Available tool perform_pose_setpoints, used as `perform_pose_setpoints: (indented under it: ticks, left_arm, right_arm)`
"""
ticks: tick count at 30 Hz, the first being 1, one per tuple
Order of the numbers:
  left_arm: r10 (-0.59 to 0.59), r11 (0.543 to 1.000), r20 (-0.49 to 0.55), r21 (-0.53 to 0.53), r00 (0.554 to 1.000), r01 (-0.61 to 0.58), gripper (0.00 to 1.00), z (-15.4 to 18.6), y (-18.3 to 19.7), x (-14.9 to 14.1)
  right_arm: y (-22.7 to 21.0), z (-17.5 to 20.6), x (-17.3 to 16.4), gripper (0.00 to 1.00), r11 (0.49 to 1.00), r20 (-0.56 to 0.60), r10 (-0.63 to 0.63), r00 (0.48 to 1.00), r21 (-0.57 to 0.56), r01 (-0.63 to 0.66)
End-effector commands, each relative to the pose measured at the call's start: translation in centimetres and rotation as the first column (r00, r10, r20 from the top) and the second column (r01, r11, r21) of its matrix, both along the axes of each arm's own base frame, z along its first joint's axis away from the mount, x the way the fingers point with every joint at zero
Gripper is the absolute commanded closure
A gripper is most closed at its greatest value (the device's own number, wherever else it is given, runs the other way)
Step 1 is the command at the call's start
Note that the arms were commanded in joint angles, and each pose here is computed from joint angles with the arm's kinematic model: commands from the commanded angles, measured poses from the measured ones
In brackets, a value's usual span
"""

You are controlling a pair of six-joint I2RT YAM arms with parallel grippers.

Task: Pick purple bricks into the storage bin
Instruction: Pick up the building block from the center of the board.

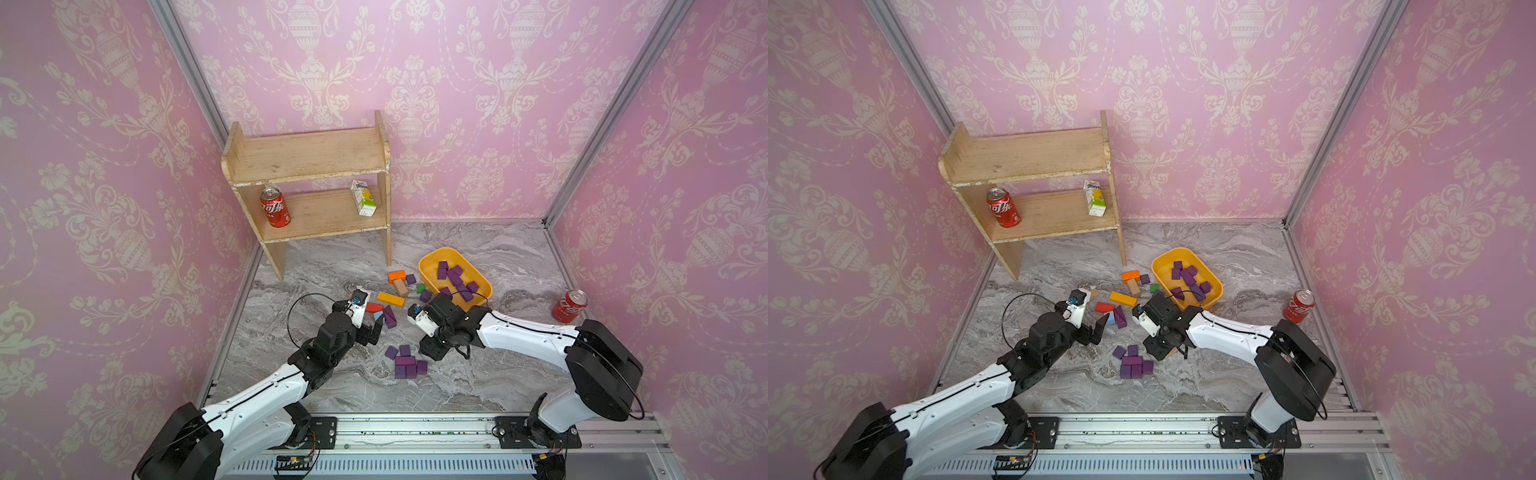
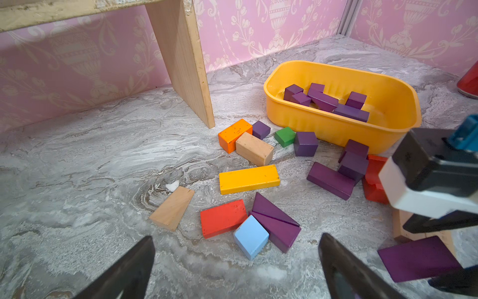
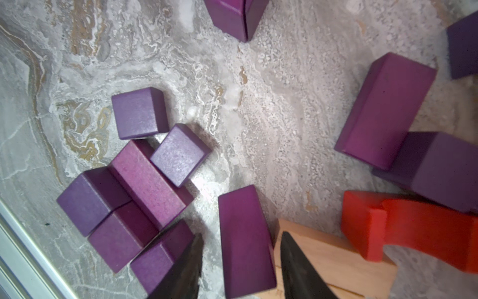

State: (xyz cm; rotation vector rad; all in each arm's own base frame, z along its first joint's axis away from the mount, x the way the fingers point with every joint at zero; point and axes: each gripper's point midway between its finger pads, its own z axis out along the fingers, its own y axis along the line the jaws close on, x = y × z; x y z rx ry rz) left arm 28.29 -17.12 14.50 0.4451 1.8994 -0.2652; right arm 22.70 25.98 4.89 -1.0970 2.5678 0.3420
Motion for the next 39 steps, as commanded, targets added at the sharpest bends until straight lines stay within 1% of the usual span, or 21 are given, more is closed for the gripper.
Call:
perform_pose_setpoints:
  ticks: [1,15,27,34,36,39]
  left_arm:
    - [0.046,0.999,-0.004,-0.005,0.999,-0.046,0.01,-0.3,0.9,0.2]
    - [0.066,0.998,0.014,-0.019,0.998,-0.066,0.01,0.2,1.4,0.1]
    - [0.06,0.998,0.012,-0.027,0.998,-0.06,0.01,0.2,1.3,0.0]
    - [0.062,0.998,0.015,-0.029,0.998,-0.061,0.01,0.3,1.4,-0.1]
    - [0.063,0.998,0.014,-0.028,0.998,-0.063,0.01,0.2,1.4,-0.1]
    - [0.066,0.997,0.013,-0.025,0.998,-0.066,0.01,0.2,1.4,-0.1]
  right_arm:
    - [-0.1,0.0,0.0,0.51,0.999,0.002,0.015,1.0,-0.035,-0.015]
    - [-0.2,-0.4,-0.4,0.51,0.999,-0.018,-0.009,1.0,-0.035,0.008]
    - [-0.2,-1.3,-0.3,0.53,0.995,0.008,-0.014,1.0,-0.102,0.015]
    - [0.0,-1.6,0.1,0.58,0.994,0.014,-0.033,0.999,-0.103,0.035]
    - [0.2,-1.7,0.2,0.62,0.995,0.012,-0.035,0.999,-0.093,0.035]
    - [0.8,-1.8,0.2,0.7,0.997,0.006,-0.033,0.999,-0.069,0.033]
